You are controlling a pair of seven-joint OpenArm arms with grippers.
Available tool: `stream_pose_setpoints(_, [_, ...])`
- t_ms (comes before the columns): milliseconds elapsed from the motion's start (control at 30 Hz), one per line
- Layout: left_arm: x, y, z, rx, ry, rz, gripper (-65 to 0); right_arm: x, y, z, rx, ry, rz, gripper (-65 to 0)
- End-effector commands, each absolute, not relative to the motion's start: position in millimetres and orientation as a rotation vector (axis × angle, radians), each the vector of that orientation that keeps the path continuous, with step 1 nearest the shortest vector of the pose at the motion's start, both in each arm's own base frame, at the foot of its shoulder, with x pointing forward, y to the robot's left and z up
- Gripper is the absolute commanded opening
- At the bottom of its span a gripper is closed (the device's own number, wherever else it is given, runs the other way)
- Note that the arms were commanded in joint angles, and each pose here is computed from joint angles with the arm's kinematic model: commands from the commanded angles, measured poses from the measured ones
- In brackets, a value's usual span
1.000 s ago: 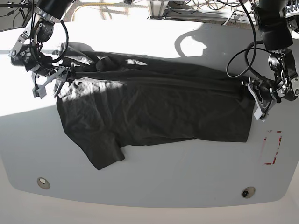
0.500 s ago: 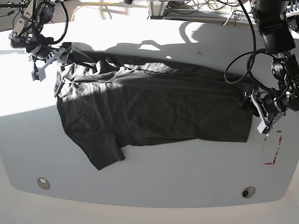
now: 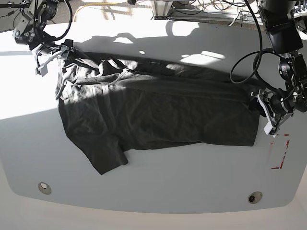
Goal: Fold the T-shirt properly
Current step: 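Lay the held edge down and adjust grip with both grippers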
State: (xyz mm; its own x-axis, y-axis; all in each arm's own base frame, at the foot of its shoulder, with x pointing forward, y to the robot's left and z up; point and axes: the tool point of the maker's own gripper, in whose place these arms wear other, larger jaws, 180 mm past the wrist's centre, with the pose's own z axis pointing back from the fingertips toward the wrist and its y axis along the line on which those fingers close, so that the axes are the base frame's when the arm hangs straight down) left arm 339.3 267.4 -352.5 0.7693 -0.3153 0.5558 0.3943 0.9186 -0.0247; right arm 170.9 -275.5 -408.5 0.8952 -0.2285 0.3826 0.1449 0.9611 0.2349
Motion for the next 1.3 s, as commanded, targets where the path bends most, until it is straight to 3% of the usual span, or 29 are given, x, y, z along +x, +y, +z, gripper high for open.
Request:
stream_pose_setpoints(0, [350,273,-335,-0.126,-0.629,-0.391,-36.9,184,-280,-398,0.204,-0.474,-0.182,-33.3])
stream_pose_setpoints(133, [350,273,-336,-0.127,-0.628,-0.39,-36.9,186,-280,-397,0.204,-0.477,-0.18,-54.2])
stream_pose_setpoints(233, [350,273,-336,-0.127,-0.628,-0.39,-36.9,187,-280,-396,0.202,-0.479,-0.176,-64.2])
stream_pose_setpoints(1267, [337,273,-349,-0.136,-0.592,-0.387,-36.9,209,-289,-382,0.079,-0.365,0.186,-61.4])
